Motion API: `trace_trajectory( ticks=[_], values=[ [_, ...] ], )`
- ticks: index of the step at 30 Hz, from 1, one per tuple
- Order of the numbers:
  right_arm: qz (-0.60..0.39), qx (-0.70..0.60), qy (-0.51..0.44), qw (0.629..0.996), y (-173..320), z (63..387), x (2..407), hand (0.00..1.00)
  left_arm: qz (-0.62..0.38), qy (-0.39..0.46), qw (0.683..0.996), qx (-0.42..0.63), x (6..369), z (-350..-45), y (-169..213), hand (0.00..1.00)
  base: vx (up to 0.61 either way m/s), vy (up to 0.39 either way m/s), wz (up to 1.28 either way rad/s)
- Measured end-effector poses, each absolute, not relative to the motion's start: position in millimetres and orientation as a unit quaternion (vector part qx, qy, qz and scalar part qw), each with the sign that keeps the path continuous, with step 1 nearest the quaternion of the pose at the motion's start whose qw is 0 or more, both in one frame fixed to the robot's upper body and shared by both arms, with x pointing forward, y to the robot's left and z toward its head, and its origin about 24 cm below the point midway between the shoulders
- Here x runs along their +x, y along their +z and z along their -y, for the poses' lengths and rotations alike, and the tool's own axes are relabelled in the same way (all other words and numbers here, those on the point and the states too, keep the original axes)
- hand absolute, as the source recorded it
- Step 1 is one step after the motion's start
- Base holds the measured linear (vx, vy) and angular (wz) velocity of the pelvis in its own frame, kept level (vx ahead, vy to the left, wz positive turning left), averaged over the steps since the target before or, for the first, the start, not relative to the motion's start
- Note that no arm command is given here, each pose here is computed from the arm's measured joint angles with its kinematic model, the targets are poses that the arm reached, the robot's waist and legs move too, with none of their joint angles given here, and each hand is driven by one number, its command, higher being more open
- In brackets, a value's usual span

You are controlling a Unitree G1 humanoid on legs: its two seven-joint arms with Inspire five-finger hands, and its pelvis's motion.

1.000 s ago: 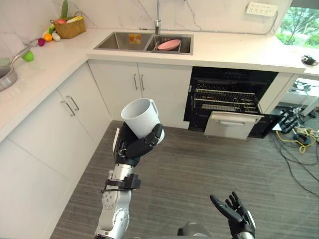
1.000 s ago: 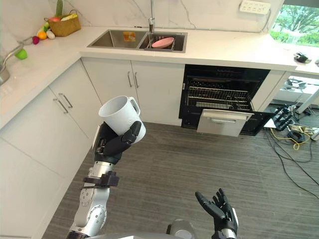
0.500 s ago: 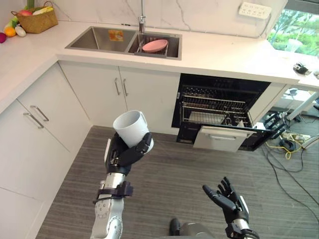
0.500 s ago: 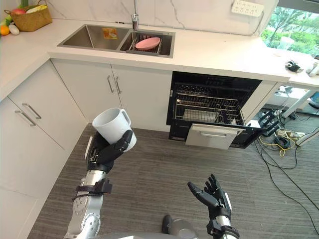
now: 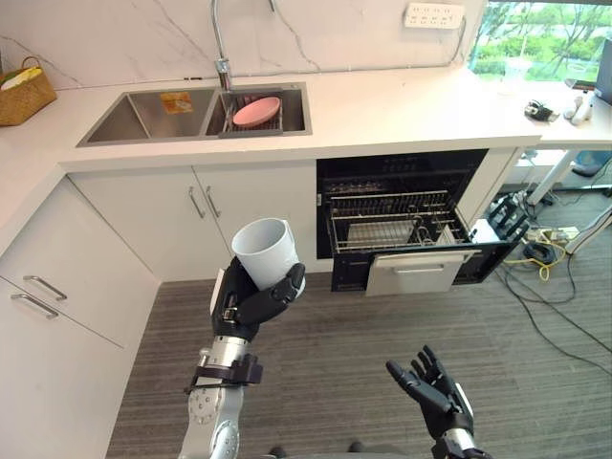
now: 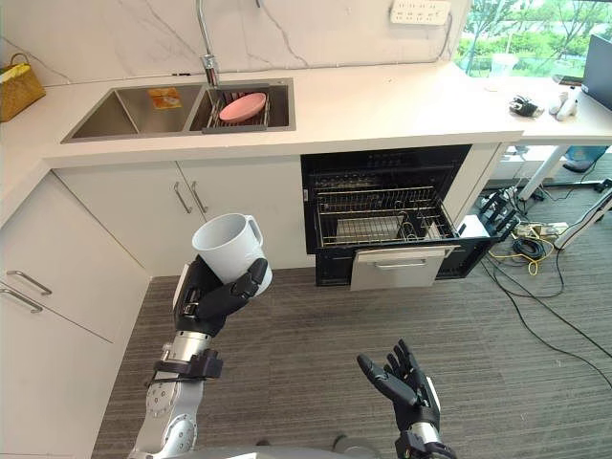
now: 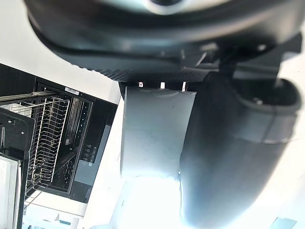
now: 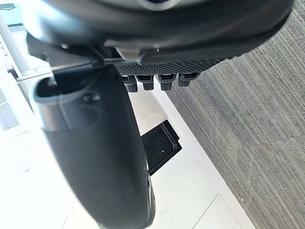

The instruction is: Walk over to the sink, pick up the cup, carry it to the dishwasher, place the cup inside the dishwasher, then close the dishwasher door

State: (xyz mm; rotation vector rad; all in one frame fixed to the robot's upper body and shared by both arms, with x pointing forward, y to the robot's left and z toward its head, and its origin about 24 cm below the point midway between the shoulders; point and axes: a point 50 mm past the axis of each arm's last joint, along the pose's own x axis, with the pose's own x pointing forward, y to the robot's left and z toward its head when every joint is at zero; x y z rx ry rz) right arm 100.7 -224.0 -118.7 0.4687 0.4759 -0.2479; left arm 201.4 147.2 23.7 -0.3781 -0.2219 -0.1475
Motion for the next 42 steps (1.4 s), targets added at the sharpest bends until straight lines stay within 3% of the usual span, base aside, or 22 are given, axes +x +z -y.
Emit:
trace_trajectory(
  ticks=[7, 14, 19, 27, 32, 37, 42],
  values=[
    [-0.285, 0.245, -0.135, 0.917, -132.5, 221.3, 83.0, 1.0, 0.113, -0.064, 0.974, -0.186, 201.8, -151.2, 24.3, 0.0, 0.0, -0.001, -0.09],
    [-0.446, 0.285, -0.152, 0.835, -160.1, 209.3, 16.2, 1.0, 0.107, -0.02, 0.977, -0.182, 194.1, -171.3, 25.0, 0.0, 0.01, -0.019, 0.1],
    [-0.439, 0.275, -0.147, 0.842, -157.7, 214.2, 20.0, 1.0, 0.112, 0.011, 0.971, -0.21, 179.8, -172.4, 31.7, 0.0, -0.01, -0.001, 0.17],
    [-0.376, 0.259, -0.171, 0.873, -148.8, 233.7, 42.1, 1.0, 0.122, -0.011, 0.963, -0.242, 178.7, -167.9, 31.9, 0.0, 0.1, 0.113, 0.14],
    [-0.31, 0.259, -0.21, 0.89, -139.4, 253.8, 56.0, 1.0, 0.115, -0.013, 0.964, -0.24, 177.7, -167.7, 25.0, 0.0, 0.18, 0.469, -0.44],
    [-0.27, 0.295, -0.269, 0.876, -139.2, 247.6, 51.1, 1.0, 0.094, -0.025, 0.968, -0.23, 189.3, -173.7, 20.8, 0.0, 0.27, 0.543, -0.45],
    [-0.228, 0.273, -0.269, 0.895, -122.8, 244.7, 58.0, 1.0, 0.103, -0.035, 0.969, -0.223, 189.5, -175.1, 26.1, 0.0, 0.29, 0.337, -0.52]
  ],
)
